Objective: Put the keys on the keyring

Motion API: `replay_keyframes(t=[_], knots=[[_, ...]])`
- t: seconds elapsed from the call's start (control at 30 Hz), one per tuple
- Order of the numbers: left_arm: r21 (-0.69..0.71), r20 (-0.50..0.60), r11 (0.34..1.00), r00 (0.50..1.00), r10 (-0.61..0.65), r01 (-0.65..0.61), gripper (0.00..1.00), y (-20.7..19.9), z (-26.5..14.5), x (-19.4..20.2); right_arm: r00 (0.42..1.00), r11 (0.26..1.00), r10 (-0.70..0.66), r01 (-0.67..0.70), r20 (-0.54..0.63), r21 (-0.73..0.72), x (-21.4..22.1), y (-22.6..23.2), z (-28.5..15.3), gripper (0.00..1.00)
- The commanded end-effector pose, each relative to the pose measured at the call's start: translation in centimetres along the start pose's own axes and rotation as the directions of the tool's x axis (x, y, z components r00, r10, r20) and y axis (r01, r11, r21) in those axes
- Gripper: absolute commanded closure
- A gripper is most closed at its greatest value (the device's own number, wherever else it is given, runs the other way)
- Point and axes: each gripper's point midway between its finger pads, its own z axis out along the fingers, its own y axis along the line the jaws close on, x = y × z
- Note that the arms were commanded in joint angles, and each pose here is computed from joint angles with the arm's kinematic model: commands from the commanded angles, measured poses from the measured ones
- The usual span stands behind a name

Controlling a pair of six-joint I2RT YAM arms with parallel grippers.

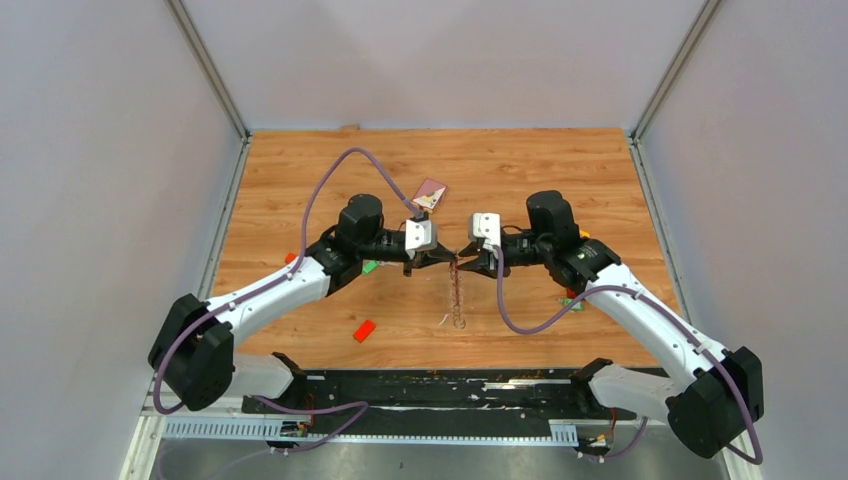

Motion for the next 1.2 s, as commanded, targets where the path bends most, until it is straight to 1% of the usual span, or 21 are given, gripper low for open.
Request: replay_keyframes(t=[0.0, 0.1, 0.3, 0.47, 0.5, 0.57, 0.63, 0.7, 0.8, 0.83, 0.9, 1.03, 1.17], knots=[[0.001, 0.075, 0.999, 0.996, 0.046, -0.046, 1.0, -0.1, -0.3, -2.6, 0.999, 0.999, -0.036, 0.036, 0.029, 0.0, -0.6, -0.3, 0.0, 0.74], [0.001, 0.078, 0.999, 0.996, 0.046, -0.046, 1.0, -0.1, -0.3, -2.7, 0.999, 0.999, -0.036, 0.036, 0.028, 0.003, -0.5, -0.3, 0.1, 0.84], [0.004, 0.081, 0.999, 0.996, 0.038, -0.038, 1.0, -0.3, -0.3, -2.6, 0.999, 0.999, -0.044, 0.044, 0.024, 0.021, -0.4, -0.6, 0.1, 0.99], [0.027, 0.084, 0.999, 0.995, 0.044, -0.047, 1.0, -0.7, -0.3, -2.3, 0.996, 0.995, -0.09, 0.089, 0.018, 0.051, -0.5, -0.9, -0.4, 1.0], [0.035, 0.086, 0.998, 0.995, 0.052, -0.055, 0.96, -0.9, -0.3, -2.3, 0.993, 0.992, -0.113, 0.112, 0.017, 0.051, -0.5, -0.7, -0.5, 1.0], [0.045, 0.078, 0.996, 0.994, 0.076, -0.08, 0.81, -1.2, -0.4, -1.9, 0.984, 0.983, -0.178, 0.177, 0.012, 0.05, -0.4, -0.4, -0.8, 1.0], [0.05, 0.056, 0.991, 0.991, 0.119, -0.122, 0.69, -1.3, -0.6, -1.5, 0.967, 0.966, -0.254, 0.254, -0.006, 0.047, 0.1, 0.1, -0.9, 1.0], [0.053, 0.023, 0.986, 0.987, 0.156, -0.157, 0.59, -1.3, -0.9, -0.9, 0.939, 0.938, -0.343, 0.344, -0.03, 0.047, 0.7, 0.5, -1.1, 1.0], [0.075, -0.024, 0.978, 0.98, 0.197, -0.194, 0.45, -1.5, -1.3, -0.2, 0.9, 0.9, -0.428, 0.433, -0.076, 0.057, 1.4, 0.5, -1.4, 1.0], [0.084, -0.04, 0.974, 0.976, 0.216, -0.212, 0.42, -1.5, -1.4, 0.1, 0.887, 0.886, -0.455, 0.46, -0.086, 0.063, 1.4, 0.5, -1.6, 1.0], [0.089, -0.072, 0.975, 0.975, 0.21, -0.204, 0.4, -1.5, -1.5, 0.8, 0.857, 0.854, -0.505, 0.513, -0.107, 0.083, 1.4, 0.3, -1.9, 1.0], [0.06, -0.116, 0.977, 0.97, 0.212, -0.206, 0.4, -0.7, -1.5, 1.6, 0.785, 0.779, -0.603, 0.618, -0.145, 0.106, 1.2, 0.3, -2.5, 1.0], [0.026, -0.142, 0.981, 0.97, 0.196, -0.195, 0.4, 0.0, -1.6, 2.0, 0.727, 0.719, -0.658, 0.684, -0.197, 0.125, 1.4, 0.1, -3.0, 1.0]])
